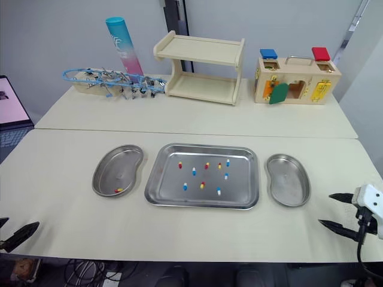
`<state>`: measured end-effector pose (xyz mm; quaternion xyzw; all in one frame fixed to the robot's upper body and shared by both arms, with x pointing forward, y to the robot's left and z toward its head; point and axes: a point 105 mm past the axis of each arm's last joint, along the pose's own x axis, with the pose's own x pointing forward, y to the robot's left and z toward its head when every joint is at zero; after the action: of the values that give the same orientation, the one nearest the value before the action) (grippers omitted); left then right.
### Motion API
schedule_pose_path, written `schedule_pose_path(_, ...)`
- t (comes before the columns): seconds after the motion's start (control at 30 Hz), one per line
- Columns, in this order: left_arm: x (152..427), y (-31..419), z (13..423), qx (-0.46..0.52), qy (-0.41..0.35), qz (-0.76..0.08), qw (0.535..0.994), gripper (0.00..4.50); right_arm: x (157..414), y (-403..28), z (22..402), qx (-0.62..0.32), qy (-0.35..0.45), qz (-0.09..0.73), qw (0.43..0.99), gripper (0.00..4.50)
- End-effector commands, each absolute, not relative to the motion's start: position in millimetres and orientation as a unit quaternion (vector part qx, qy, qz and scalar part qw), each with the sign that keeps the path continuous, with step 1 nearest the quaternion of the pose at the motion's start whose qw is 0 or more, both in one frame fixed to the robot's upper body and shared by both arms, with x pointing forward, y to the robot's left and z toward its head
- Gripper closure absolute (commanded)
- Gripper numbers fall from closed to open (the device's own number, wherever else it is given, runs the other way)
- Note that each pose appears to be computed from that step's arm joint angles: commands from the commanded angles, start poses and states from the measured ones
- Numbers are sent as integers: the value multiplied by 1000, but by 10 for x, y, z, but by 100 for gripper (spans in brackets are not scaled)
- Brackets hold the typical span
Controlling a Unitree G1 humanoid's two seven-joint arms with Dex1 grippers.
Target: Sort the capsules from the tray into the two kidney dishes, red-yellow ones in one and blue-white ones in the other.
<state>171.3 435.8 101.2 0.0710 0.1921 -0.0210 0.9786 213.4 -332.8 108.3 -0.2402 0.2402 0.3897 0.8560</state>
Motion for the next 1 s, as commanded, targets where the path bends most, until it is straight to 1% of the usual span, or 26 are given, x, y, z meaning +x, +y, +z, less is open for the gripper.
schedule_pose_path(0.03,1757,4309,1103,89,180,-34,979,1,2098,-3549,1154,-273,243,372,854,0)
schedule_pose_path(0.23,1782,4231,1064,94,188,-50,976,1,2104,-3657,1136,-282,239,371,852,0)
schedule_pose_path(0.33,1774,4238,1079,102,189,-45,976,1,2105,-3687,1173,-290,235,375,849,0)
schedule_pose_path(0.43,1736,4258,1085,99,191,-38,976,1,2094,-3551,1217,-300,217,405,836,0)
schedule_pose_path(0.53,1714,4254,1063,107,197,-36,974,1,2142,-3237,1300,-288,168,439,835,0)
schedule_pose_path(0.63,1735,4182,1060,123,194,-48,972,1,2135,-2905,1335,-264,137,477,827,0)
schedule_pose_path(0.7,1755,4126,1080,128,192,-61,971,1,2112,-2583,1326,-256,111,513,812,0)
schedule_pose_path(0.77,1779,4090,1114,137,186,-68,971,1,2095,-2158,1230,-267,78,554,785,0)
schedule_pose_path(0.83,1789,4119,1142,161,187,-60,967,1,2130,-1801,1195,-250,47,571,781,0)
schedule_pose_path(0.9,1784,4097,1144,162,195,-69,965,1,2179,-1511,1179,-227,21,577,785,0)
schedule_pose_path(1.0,1794,4040,1195,159,189,-78,966,1,2237,-1233,1143,-201,1,571,796,0)
